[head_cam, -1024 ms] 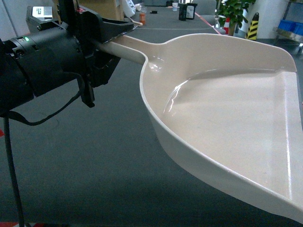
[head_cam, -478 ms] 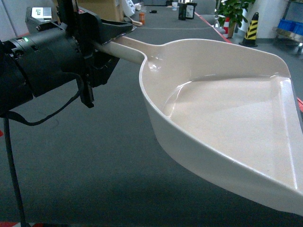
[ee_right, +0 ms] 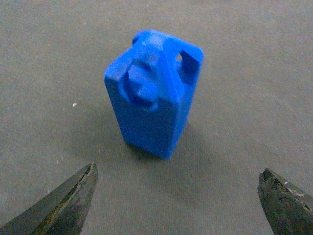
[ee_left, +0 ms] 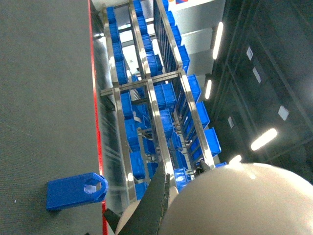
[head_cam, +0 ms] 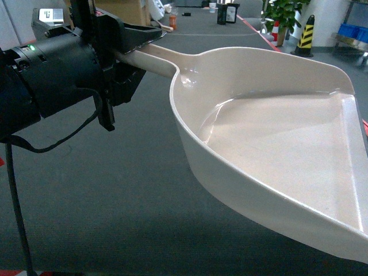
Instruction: Place part in tray to right shelf
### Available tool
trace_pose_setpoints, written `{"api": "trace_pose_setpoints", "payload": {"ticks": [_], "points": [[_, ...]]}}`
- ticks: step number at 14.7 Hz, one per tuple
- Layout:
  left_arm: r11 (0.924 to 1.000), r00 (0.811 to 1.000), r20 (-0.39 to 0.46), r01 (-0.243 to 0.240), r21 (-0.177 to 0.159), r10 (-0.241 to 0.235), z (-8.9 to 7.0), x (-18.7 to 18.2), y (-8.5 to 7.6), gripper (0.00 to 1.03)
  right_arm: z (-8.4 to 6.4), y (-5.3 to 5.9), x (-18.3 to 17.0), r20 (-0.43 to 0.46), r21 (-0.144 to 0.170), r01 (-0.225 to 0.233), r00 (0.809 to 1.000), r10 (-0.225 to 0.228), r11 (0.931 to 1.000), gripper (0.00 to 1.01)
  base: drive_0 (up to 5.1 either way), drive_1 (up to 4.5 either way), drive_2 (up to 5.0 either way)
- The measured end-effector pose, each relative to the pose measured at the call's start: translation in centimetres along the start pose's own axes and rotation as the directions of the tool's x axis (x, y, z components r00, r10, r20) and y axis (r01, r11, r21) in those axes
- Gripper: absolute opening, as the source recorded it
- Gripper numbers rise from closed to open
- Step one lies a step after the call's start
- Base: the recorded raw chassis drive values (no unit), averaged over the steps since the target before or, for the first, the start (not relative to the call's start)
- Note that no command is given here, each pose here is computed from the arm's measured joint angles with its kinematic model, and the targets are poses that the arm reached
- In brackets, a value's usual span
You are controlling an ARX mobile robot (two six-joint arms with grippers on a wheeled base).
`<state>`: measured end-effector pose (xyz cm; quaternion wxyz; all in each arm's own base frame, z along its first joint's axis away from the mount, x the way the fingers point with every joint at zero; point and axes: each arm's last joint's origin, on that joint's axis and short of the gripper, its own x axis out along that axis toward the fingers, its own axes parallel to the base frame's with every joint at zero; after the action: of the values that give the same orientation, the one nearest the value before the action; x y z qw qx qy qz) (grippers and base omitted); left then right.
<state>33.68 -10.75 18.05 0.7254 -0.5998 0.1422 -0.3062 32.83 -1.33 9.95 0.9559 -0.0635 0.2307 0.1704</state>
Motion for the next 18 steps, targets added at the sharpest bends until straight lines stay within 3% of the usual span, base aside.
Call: {"api": "trace_pose_setpoints", "payload": {"ticks": [3,6,8,10,12,13,14,15,16,18], "points": [[1.0000,1.000,0.028,-0.006,0.006,0.006,0.3,-0.1,0.1,0.13,1.5,0.6,4.1,0.001,-0.013,-0.022,1.000,0.022,0.9997,0.98,0.0,0.00,0.0],[0.9991,0.996,0.084,-0.020,0.036,0.017,0.8,-0.2,0.2,0.13,2.6,1.5,8.1,0.004,0.010,-0.023,1.000,0.023,0.9997,0.98,0.0,0.00,0.0],[0.9984,0.995,0.097,-0.025,0.050,0.020,1.0,-0.3,0.2,0.13,2.7,2.1,9.0,-0.001,0.026,0.010,1.000,-0.010,0.9996,0.74,0.0,0.00,0.0],[0.9984,0.996,0.089,-0.023,0.052,0.018,0.9,-0.3,0.2,0.13,2.4,2.1,8.1,0.010,0.048,0.035,0.999,-0.035,0.9982,0.51,0.0,0.00,0.0],[0.9995,0.999,0.037,-0.008,0.032,0.007,0.4,-0.1,0.1,0.13,1.5,1.0,4.0,0.001,0.096,0.053,0.999,-0.053,0.9940,0.47,0.0,0.00,0.0],[1.0000,1.000,-0.004,0.001,0.004,-0.001,-0.1,0.1,0.0,0.13,2.4,-0.7,-2.5,0.029,0.122,0.110,0.993,-0.114,0.9865,0.47,0.0,0.00,0.0],[1.0000,1.000,-0.007,0.002,0.002,-0.002,-0.1,0.1,0.0,0.13,2.9,-1.4,-5.8,0.034,0.132,0.146,0.988,-0.152,0.9804,0.47,0.0,0.00,0.0],[1.0000,1.000,-0.003,0.001,0.002,-0.001,-0.1,0.0,0.0,0.13,4.0,-1.7,-8.7,0.068,0.150,0.146,0.985,-0.158,0.9778,0.47,0.0,0.00,0.0],[1.0000,1.000,-0.003,0.001,0.002,-0.001,-0.1,0.0,0.0,0.13,5.5,-1.3,-10.3,0.125,0.148,0.127,0.981,-0.146,0.9808,0.47,0.0,0.00,0.0],[1.0000,1.000,-0.002,0.001,0.002,-0.001,-0.1,0.0,0.0,0.13,8.8,1.0,-12.9,0.264,0.111,0.050,0.961,-0.078,0.9926,0.47,0.0,0.00,0.0]]}}
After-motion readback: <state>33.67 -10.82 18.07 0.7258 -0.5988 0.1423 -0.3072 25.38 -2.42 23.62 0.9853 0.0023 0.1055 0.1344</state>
